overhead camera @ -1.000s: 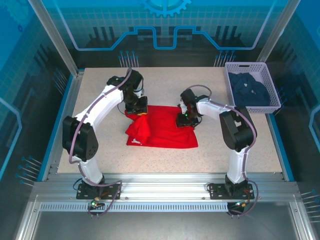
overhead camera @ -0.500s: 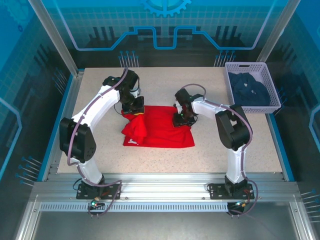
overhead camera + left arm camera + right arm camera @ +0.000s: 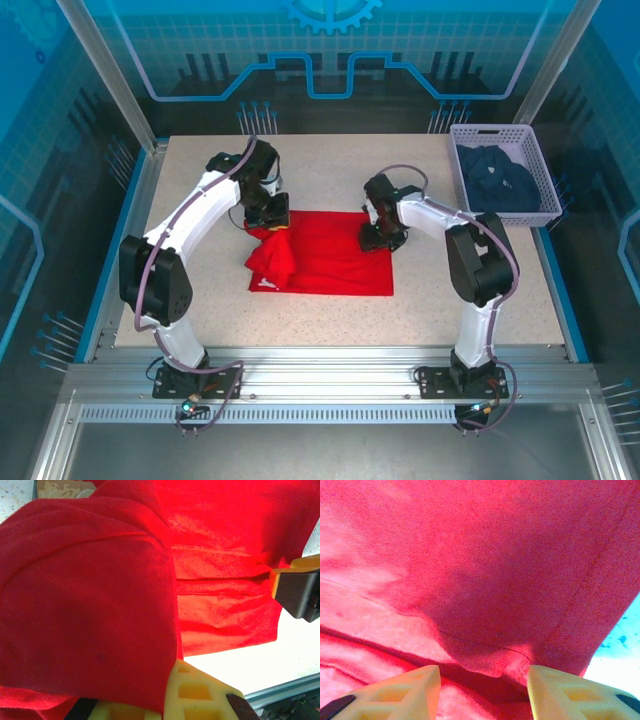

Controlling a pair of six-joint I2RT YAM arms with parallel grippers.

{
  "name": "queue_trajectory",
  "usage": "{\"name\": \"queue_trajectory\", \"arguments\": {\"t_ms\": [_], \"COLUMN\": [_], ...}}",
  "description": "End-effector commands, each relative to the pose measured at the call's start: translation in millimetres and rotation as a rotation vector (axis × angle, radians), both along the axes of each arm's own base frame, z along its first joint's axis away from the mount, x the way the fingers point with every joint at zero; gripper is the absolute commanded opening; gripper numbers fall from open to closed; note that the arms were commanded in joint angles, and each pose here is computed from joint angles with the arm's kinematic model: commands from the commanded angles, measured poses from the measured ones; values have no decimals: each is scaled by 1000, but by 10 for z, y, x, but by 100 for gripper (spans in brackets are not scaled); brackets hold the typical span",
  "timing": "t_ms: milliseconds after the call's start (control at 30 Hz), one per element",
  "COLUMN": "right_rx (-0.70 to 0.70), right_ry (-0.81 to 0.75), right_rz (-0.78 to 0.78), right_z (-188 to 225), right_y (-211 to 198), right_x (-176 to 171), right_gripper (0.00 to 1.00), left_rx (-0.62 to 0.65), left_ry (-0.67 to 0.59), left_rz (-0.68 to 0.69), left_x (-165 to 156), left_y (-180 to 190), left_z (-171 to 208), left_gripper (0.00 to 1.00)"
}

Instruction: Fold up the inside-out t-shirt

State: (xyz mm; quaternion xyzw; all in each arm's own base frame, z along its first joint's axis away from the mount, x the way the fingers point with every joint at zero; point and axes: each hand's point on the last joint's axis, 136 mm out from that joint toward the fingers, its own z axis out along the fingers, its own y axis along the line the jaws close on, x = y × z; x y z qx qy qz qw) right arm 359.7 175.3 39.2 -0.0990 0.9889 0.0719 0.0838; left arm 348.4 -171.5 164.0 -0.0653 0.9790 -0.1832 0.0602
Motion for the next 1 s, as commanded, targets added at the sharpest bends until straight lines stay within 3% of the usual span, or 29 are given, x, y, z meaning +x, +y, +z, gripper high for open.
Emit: {"name": "queue_trajectory", "arguments": {"t_ms": [0,167,267,300,400,467,567,733,967], "right_rx": [56,45,42,41,36,34,49,109,275], "right_ry": [-34,-54,-58,-59,-58,-57,-67,-128,-337], "right_rz": [-7,-34,-75,-95,-143,-175,-205,-191,54], "right_z": [248,319,317,312,289,283,308,427,790], "right_y": [-1,-175,-379,-465,-683,-807,-900,-748,224], "right_x": [4,25,3,-10,-84,-157,-272,-341,-185], "right_gripper": [51,52,51,51,51,51,51,51,60], "left_rx": [-22,-57,-112,-149,-295,-336,-362,-338,-327], "left_ry": [1,7,-5,-15,-35,-31,-46,-149,-217], "left_rz": [-31,-37,-31,-20,1,-38,-80,-125,52], "left_x": [-50,-13,73,124,260,302,384,329,-18], "left_y": [-100,-337,-717,-941,-1725,-2095,-2269,-1879,-540], "left_z": [63,43,17,-9,-138,-187,-119,147,148], "left_gripper": [0,0,1,11,53,70,81,84,83]}}
